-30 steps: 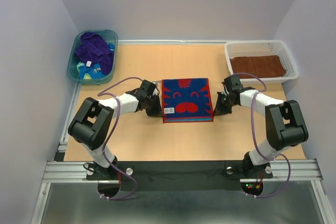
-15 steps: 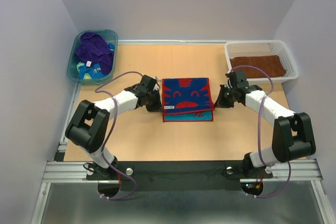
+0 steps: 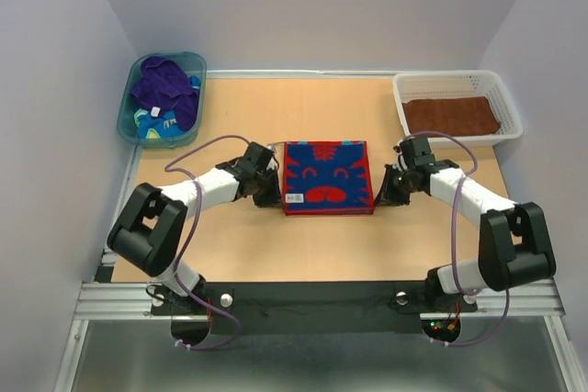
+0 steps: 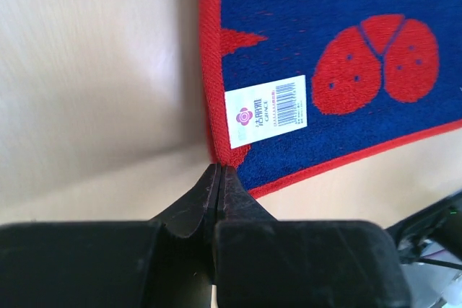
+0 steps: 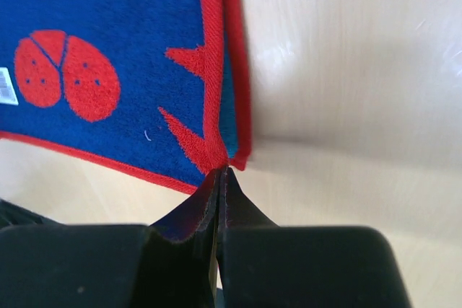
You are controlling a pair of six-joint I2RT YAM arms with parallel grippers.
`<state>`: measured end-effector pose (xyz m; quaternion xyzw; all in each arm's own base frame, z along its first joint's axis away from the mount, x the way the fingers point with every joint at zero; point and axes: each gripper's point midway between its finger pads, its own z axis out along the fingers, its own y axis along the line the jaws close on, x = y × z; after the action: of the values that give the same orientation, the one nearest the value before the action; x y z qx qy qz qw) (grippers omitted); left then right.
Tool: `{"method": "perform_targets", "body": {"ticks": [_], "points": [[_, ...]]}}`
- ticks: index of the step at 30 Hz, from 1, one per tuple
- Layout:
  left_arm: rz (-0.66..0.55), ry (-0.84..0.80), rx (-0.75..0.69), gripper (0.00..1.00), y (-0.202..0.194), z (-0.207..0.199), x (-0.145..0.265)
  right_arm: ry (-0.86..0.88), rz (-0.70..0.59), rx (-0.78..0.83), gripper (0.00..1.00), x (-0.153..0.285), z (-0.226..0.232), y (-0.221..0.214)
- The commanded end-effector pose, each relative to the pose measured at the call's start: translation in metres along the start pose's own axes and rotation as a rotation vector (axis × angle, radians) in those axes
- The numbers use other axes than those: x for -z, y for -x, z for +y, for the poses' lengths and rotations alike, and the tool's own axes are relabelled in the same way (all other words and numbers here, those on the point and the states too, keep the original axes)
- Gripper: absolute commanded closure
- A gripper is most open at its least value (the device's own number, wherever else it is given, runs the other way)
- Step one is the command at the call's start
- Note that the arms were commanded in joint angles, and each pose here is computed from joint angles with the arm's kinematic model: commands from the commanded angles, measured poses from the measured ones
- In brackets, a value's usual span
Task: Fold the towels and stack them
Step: Fold the towel
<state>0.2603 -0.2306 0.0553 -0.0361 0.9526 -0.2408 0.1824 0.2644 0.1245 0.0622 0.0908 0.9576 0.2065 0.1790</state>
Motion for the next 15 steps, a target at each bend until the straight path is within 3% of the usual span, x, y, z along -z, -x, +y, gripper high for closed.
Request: {"method": "perform_targets", "body": {"ticks": [1,11,14,15], "points": [[0.061,0.034,-0.008,1.0,-0.022,0.016,-0.018,-0.035,0.083,-0.026,1.0,-0.016,-0.017,-0.023],[0.084,0.059,-0.001,1.0,-0.033,0.027,-0.027,-0.08,0.145,-0.044,0.99,-0.032,-0.036,-0.047],[0.078,0.053,0.0,0.94,-0.034,0.026,-0.024,-0.079,0.106,-0.034,0.85,-0.026,-0.034,-0.04],[0.069,0.043,-0.002,0.89,-0.032,0.022,-0.02,-0.074,0.085,-0.026,0.75,-0.022,-0.031,-0.035]]}}
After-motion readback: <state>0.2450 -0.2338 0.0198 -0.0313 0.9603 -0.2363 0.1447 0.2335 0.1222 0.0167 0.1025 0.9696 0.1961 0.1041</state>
